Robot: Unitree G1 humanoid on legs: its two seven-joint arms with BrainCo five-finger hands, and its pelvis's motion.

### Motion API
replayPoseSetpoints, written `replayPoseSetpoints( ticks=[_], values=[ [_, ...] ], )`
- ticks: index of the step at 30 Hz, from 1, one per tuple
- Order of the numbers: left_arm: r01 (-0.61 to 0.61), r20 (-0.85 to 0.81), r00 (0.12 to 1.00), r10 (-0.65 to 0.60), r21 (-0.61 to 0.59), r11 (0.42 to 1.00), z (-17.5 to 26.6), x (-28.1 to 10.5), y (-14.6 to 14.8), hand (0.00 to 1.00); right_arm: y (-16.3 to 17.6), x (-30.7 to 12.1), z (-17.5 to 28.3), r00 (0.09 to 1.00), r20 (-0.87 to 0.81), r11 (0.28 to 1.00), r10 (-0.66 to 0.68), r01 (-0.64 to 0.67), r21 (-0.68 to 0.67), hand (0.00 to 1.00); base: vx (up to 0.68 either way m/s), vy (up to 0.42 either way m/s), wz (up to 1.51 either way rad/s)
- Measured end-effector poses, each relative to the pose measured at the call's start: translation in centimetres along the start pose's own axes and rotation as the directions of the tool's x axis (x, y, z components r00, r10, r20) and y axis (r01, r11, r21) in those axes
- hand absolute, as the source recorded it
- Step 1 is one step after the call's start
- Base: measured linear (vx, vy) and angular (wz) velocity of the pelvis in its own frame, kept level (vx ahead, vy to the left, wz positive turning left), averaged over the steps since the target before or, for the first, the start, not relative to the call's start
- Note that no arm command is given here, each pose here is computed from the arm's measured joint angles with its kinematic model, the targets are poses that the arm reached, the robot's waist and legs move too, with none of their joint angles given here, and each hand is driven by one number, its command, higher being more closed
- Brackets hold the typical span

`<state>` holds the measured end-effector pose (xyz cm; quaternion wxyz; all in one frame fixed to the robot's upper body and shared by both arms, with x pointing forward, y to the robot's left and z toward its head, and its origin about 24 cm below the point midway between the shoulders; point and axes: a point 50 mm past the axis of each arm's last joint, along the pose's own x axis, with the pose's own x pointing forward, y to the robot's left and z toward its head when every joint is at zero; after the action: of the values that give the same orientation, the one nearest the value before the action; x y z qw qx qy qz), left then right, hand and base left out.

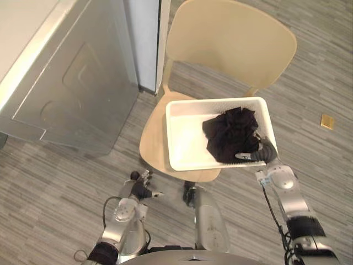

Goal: Pick up the laundry basket with both hands and put the clothes into the washing machine.

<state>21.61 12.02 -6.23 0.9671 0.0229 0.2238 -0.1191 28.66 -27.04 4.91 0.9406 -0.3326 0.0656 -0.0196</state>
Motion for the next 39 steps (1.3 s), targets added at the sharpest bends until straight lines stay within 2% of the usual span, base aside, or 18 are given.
replayPoseSetpoints(
  ticks=[2, 5, 11, 14, 16, 20, 23, 24, 26, 28, 29, 31, 33, 37, 39],
  values=[
    [-0.002, 0.019, 1.0, 0.002, 0.007, 1.0, 0.6, 0.3, 0.1, 0.0, 0.3, 0.7, 0.6, 1.0, 0.013, 1.0, 0.021, -0.021, -0.019, 0.0, -0.07, 0.054, 0.0],
    [-0.02, 0.059, 0.998, 0.02, -0.002, 1.0, 1.9, 0.9, 0.3, 0.0, 0.7, 1.5, 1.2, 0.994, 0.017, 0.985, 0.103, -0.1, -0.141, 0.0, -0.07, 0.05, 0.02],
    [-0.046, 0.209, 0.976, 0.053, -0.037, 0.998, 5.5, 1.0, 0.4, 0.0, -0.6, 2.6, 1.7, 0.992, -0.019, 0.942, 0.129, -0.128, -0.312, 0.0, -0.01, 0.019, -0.02],
    [-0.042, 0.281, 0.958, 0.063, -0.08, 0.996, 7.4, 1.0, 0.1, 0.0, -1.1, 3.6, 2.7, 0.986, -0.028, 0.893, 0.163, -0.16, -0.421, 0.0, 0.0, 0.0, 0.0],
    [-0.021, 0.326, 0.944, 0.056, -0.11, 0.994, 8.6, 1.1, -0.2, 0.0, -2.0, 4.4, 3.1, 0.98, -0.08, 0.829, 0.184, -0.199, -0.522, 0.0, 0.0, 0.0, 0.0],
    [0.002, 0.359, 0.931, 0.066, -0.185, 0.983, 9.5, 1.0, -0.4, 0.0, -3.4, 5.5, 3.8, 0.975, -0.133, 0.75, 0.18, -0.224, -0.622, 0.0, 0.02, -0.01, 0.01],
    [0.019, 0.377, 0.924, 0.064, -0.213, 0.977, 10.1, 1.2, -0.7, 0.0, -4.5, 6.0, 3.8, 0.976, -0.155, 0.754, 0.151, -0.215, -0.62, 0.0, 0.03, -0.018, 0.0],
    [0.024, 0.383, 0.922, 0.063, -0.219, 0.975, 10.3, 1.2, -0.8, 0.0, -4.6, 6.1, 3.8, 0.978, -0.154, 0.774, 0.143, -0.207, -0.599, 1.0, 0.0, 0.0, 0.0],
    [0.04, 0.4, 0.915, 0.06, -0.237, 0.971, 10.7, 1.3, -1.1, 0.0, -4.6, 6.6, 3.8, 0.981, -0.15, 0.827, 0.125, -0.187, -0.53, 1.0, 0.0, 0.0, 0.0],
    [0.055, 0.419, 0.906, 0.059, -0.253, 0.966, 11.2, 1.4, -1.4, 0.0, -3.5, 7.1, 4.4, 0.989, -0.105, 0.937, 0.109, -0.137, -0.322, 1.0, -0.01, -0.016, -0.01],
    [0.057, 0.421, 0.905, 0.059, -0.259, 0.964, 11.3, 1.4, -1.4, 0.0, -3.2, 7.2, 4.6, 0.99, -0.091, 0.951, 0.112, -0.133, -0.28, 1.0, -0.03, -0.033, -0.03],
    [0.052, 0.424, 0.903, 0.073, -0.276, 0.96, 11.4, 1.4, -1.3, 0.0, -1.6, 7.5, 5.9, 0.99, -0.029, 0.984, 0.135, -0.138, -0.11, 1.0, -0.03, -0.039, -0.03],
    [0.047, 0.425, 0.902, 0.08, -0.281, 0.958, 11.5, 1.5, -1.2, 0.0, -0.1, 7.6, 7.0, 0.985, 0.021, 0.985, 0.171, -0.171, -0.037, 1.0, -0.02, -0.049, -0.03],
    [0.058, 0.441, 0.894, 0.079, -0.29, 0.955, 12.0, 1.6, -1.5, 0.0, 4.8, 6.8, 13.6, 0.906, 0.307, 0.927, 0.293, -0.347, 0.14, 1.0, -0.02, -0.086, 0.05],
    [0.061, 0.446, 0.892, 0.08, -0.293, 0.954, 12.1, 1.6, -1.6, 0.0, 5.7, 6.2, 15.7, 0.872, 0.388, 0.904, 0.299, -0.389, 0.178, 1.0, -0.01, -0.064, 0.06]
  ],
)
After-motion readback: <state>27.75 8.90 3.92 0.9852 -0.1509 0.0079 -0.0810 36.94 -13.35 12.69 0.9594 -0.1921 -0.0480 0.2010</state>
